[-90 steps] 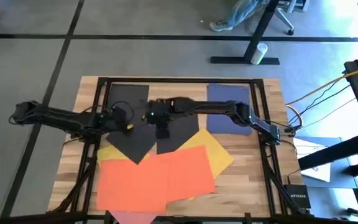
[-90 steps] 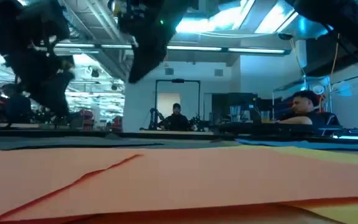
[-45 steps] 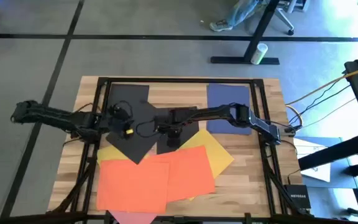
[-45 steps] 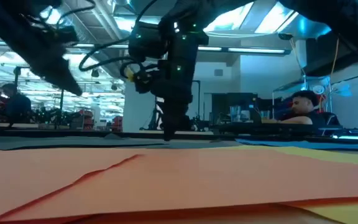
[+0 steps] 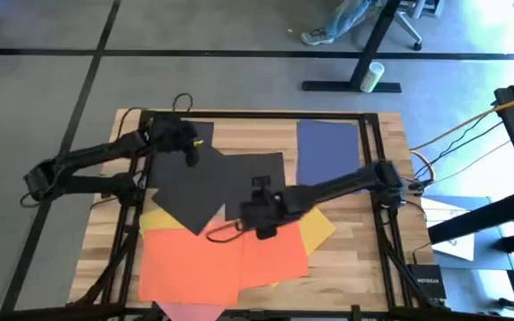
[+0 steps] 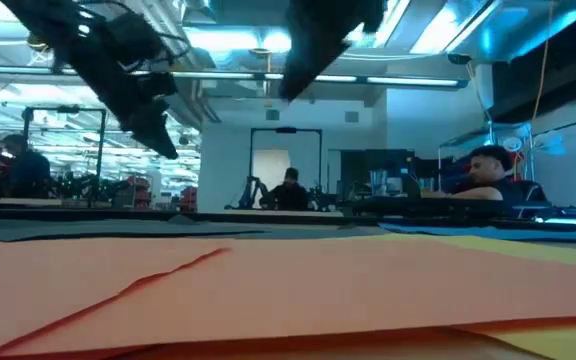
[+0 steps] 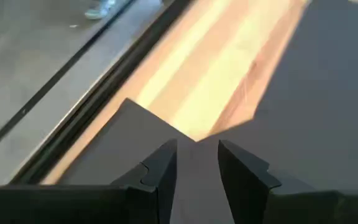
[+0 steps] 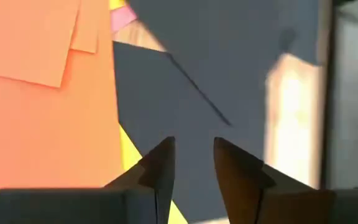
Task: Organize paper
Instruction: Stack the black paper on top of the other black paper
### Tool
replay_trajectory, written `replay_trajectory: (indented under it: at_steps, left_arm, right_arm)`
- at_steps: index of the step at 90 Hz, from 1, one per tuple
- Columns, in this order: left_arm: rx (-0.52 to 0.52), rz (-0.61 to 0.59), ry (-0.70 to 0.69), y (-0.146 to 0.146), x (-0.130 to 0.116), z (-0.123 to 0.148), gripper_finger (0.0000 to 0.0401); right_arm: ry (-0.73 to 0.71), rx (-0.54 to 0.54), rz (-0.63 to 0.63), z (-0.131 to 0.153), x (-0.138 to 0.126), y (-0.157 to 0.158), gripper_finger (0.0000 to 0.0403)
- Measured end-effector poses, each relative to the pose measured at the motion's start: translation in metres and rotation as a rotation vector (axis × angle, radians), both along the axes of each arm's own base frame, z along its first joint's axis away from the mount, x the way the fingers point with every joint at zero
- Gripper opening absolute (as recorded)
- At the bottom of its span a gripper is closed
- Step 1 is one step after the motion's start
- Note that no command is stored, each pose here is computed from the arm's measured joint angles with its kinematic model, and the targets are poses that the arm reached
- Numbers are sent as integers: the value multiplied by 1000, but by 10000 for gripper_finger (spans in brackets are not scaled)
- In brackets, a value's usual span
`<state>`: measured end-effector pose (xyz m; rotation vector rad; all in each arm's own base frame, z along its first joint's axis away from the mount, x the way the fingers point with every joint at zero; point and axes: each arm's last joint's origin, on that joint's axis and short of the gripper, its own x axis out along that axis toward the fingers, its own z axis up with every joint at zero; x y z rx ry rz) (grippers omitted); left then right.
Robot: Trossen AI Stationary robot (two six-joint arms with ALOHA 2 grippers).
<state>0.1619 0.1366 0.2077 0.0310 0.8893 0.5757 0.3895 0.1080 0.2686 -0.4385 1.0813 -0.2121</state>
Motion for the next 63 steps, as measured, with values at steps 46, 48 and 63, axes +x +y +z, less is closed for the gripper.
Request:
replay_trajectory:
  at_steps: [46, 48, 63]
  left_arm:
    - [-23, -329, 519, 48, 33, -41, 102]
    - [-20, -324, 523, 50, 35, -41, 102]
    - [-26, -333, 513, 61, 42, -37, 102]
  right_arm:
    - [-269, 202, -165, -51, -84, -13, 99]
    - [-274, 206, -164, -52, -84, -12, 99]
    - [-278, 207, -162, -57, -86, -11, 99]
